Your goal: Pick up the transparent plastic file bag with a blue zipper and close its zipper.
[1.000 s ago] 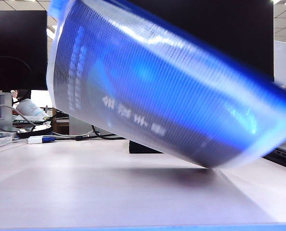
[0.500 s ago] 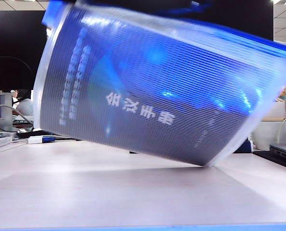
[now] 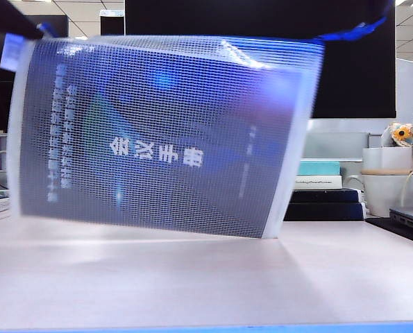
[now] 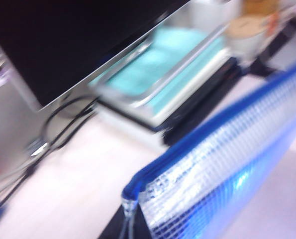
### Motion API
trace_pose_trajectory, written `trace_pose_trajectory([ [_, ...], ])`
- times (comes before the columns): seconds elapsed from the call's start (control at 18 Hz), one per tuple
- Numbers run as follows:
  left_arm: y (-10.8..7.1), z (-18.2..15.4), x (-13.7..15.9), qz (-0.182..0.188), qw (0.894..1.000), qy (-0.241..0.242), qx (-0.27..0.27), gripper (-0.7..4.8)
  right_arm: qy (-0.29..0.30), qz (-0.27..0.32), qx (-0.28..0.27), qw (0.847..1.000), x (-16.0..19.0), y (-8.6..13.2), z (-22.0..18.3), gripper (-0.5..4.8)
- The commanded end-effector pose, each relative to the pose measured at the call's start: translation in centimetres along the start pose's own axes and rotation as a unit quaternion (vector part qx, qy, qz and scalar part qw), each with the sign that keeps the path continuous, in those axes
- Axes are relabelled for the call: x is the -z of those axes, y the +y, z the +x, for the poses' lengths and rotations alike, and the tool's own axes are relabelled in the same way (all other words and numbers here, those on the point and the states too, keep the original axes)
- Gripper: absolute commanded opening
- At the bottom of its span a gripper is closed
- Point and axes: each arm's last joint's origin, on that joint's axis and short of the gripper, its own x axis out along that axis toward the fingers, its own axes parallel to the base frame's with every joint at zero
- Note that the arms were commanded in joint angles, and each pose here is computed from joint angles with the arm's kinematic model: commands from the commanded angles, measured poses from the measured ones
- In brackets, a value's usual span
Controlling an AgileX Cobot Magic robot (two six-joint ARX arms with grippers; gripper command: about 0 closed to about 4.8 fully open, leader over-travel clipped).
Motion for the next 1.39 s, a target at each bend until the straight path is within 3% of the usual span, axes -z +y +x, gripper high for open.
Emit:
trace_pose_trajectory([
  [0.06,-0.2,0.0,-0.2,0.002,0.999,-0.025,0.036,-0.06,-0.055,0.015,-0.069,0.996,-0.9,0.3,-0.3,0.0],
  [0.17,-0.6,-0.1,-0.3,-0.004,0.995,-0.047,0.084,-0.06,-0.074,0.015,-0.119,0.99,-1.3,0.5,-0.5,0.0],
  [0.22,-0.5,-0.1,-0.2,-0.011,0.996,-0.037,0.074,-0.06,-0.073,0.015,-0.129,0.989,-1.3,0.6,-0.4,0.02],
  [0.33,-0.3,0.0,0.3,-0.03,0.999,0.008,0.02,-0.06,-0.08,0.013,-0.177,0.981,-1.2,0.8,-0.7,2.46],
  [0.61,0.5,-0.1,1.0,-0.031,0.986,0.108,-0.126,-0.06,-0.098,0.016,-0.194,0.976,-0.9,0.5,-1.7,2.57],
  [0.83,0.8,0.0,1.6,-0.033,0.972,0.152,-0.175,-0.06,-0.155,0.026,-0.165,0.974,-0.1,-0.3,-3.8,2.57],
  [0.94,0.7,0.2,1.7,-0.037,0.978,0.142,-0.148,-0.06,-0.174,0.037,-0.141,0.974,0.5,-1.0,-4.9,2.57],
  [1.06,0.1,0.4,1.3,-0.043,0.995,0.08,-0.047,-0.06,-0.18,0.044,-0.136,0.973,0.8,-1.4,-5.2,2.57],
  [1.11,-0.2,0.5,1.0,-0.045,0.998,0.046,0.007,-0.06,-0.179,0.044,-0.135,0.973,0.9,-1.4,-5.2,2.57],
  [1.22,-1.0,0.8,0.6,-0.044,0.996,0.007,0.076,-0.06,-0.179,0.044,-0.135,0.973,0.9,-1.4,-5.2,2.57],
  [1.39,-2.0,1.5,0.1,-0.034,0.994,0.001,0.105,-0.06,-0.182,0.045,-0.135,0.973,0.8,-1.4,-5.2,2.57],
])
